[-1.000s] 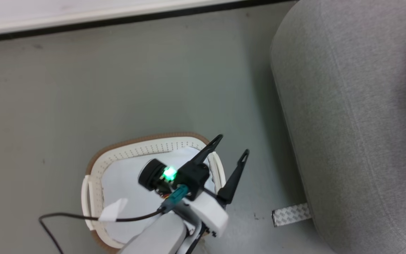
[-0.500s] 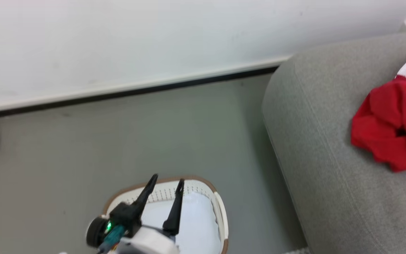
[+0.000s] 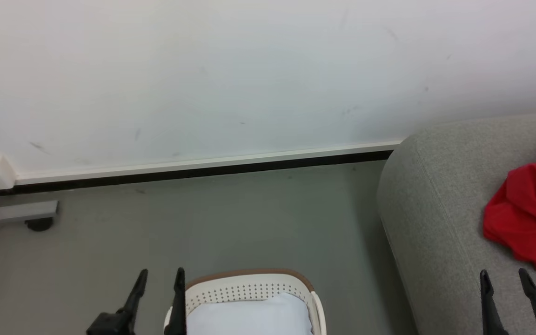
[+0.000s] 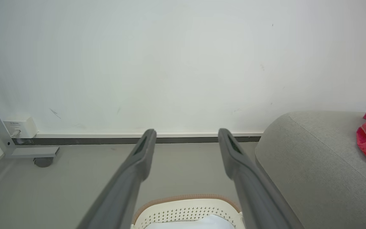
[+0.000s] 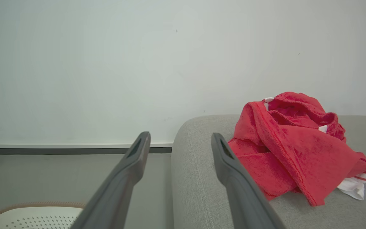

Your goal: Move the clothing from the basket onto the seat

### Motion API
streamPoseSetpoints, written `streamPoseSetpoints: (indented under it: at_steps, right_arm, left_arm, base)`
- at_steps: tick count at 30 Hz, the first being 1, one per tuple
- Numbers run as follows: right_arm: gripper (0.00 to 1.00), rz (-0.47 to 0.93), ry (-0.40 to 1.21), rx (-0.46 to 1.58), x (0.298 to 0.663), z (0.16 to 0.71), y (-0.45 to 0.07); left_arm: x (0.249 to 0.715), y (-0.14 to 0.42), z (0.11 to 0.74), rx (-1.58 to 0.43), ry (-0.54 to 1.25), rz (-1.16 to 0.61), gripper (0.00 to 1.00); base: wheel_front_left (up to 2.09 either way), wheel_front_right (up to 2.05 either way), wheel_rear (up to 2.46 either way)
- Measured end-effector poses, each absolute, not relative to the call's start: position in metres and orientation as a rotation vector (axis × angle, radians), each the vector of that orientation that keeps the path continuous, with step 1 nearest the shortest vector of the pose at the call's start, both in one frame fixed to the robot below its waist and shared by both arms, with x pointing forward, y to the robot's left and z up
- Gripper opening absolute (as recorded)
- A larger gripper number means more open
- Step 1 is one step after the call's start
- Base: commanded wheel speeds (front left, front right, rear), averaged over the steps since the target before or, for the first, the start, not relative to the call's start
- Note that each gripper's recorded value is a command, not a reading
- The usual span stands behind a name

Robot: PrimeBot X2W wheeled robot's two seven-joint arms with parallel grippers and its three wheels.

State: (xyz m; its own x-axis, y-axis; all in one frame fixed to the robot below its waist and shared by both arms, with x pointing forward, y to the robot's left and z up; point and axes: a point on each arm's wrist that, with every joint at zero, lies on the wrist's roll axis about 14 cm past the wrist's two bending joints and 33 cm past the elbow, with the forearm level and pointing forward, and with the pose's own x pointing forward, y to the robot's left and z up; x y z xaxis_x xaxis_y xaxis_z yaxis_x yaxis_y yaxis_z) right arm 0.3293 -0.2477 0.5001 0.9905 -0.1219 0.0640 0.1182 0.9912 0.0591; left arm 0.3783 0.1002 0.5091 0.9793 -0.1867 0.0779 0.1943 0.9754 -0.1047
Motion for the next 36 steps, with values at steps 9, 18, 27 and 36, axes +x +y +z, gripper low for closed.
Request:
streamPoseSetpoints:
  at_steps: [9,18,27,36]
  right_arm:
    - [1.0,-0.051,-0.034,0.108,0.32,0.487,-0.214]
    - [0.0,-0.025,0.013,0.109,0.317,0.472,-0.203]
    - [0.0,-0.061,0.062,0.243,0.316,0.46,-0.206]
    - [0.0,-0.095,0.059,0.405,0.323,0.462,-0.21]
  left_arm:
    - [0.359,0.132,0.506,-0.105,-0.072,-0.112,1.0]
    - [0.354,0.135,0.495,-0.102,-0.04,-0.104,0.0]
    - [0.352,0.145,0.478,-0.222,0.043,-0.063,0.0]
    - [0.356,0.153,0.475,-0.391,0.075,-0.024,0.0]
  base:
    - [0.0,0.0,0.0]
    - [0.0,0.0,0.0]
    - [0.0,0.0,0.0]
    - [0.0,0.0,0.0]
